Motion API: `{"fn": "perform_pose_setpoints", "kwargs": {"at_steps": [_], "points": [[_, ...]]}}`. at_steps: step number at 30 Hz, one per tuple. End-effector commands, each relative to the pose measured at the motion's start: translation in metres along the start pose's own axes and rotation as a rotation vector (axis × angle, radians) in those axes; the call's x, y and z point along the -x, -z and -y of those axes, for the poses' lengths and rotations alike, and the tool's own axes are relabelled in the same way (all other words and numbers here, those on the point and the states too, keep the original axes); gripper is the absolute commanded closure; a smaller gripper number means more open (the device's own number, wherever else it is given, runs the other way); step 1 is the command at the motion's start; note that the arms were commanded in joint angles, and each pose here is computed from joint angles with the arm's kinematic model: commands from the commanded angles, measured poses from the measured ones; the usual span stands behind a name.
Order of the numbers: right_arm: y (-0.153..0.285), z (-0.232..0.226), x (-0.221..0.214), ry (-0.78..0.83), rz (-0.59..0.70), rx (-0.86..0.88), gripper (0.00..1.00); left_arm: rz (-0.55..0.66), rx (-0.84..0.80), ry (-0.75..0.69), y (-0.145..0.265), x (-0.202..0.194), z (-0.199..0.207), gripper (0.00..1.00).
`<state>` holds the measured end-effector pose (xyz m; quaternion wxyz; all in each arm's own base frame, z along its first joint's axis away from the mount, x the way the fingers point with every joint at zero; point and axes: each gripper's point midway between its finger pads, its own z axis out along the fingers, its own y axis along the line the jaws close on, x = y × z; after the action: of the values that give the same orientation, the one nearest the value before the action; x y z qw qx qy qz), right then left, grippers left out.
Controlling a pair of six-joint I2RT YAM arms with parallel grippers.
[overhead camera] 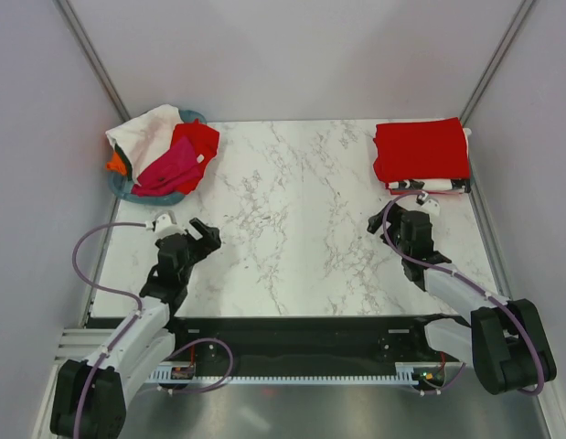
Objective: Fold and stack the t-shirts
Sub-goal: Grab the tshirt from the pile
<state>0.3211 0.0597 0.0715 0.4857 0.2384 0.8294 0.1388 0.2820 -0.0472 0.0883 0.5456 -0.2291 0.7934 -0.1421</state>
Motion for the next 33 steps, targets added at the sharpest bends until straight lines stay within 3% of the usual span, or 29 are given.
{"fn": "perform_pose_setpoints", "kwargs": {"at_steps": [1,7,9,14,26,30,33], "points": [[0.002,-0.016,0.006,-0.013,0.016,0.074,0.02,-0.006,-0.019,0.144,-0.003,0.017,0.022,0.02],[0.002,-0.017,0.002,-0.022,-0.013,0.074,0.02,-0.003,0.114,0.159,-0.018,0.057,0.033,0.06],[0.004,-0.022,0.0,-0.028,-0.027,0.097,0.02,0.063,0.199,0.156,-0.024,0.096,0.036,0.09],[0.01,-0.029,0.005,-0.027,-0.03,0.122,0.02,0.081,0.347,0.161,-0.057,0.145,0.03,0.1],[0.026,-0.034,0.01,0.0,-0.034,0.147,0.05,-0.044,0.452,-0.005,-0.164,0.168,0.034,0.17],[0.03,-0.035,0.014,0.011,-0.015,0.159,0.07,-0.109,0.514,-0.05,-0.197,0.154,0.022,0.18],[0.032,-0.037,0.017,0.014,-0.005,0.17,0.11,-0.109,0.529,-0.067,-0.205,0.159,0.023,0.31]]}}
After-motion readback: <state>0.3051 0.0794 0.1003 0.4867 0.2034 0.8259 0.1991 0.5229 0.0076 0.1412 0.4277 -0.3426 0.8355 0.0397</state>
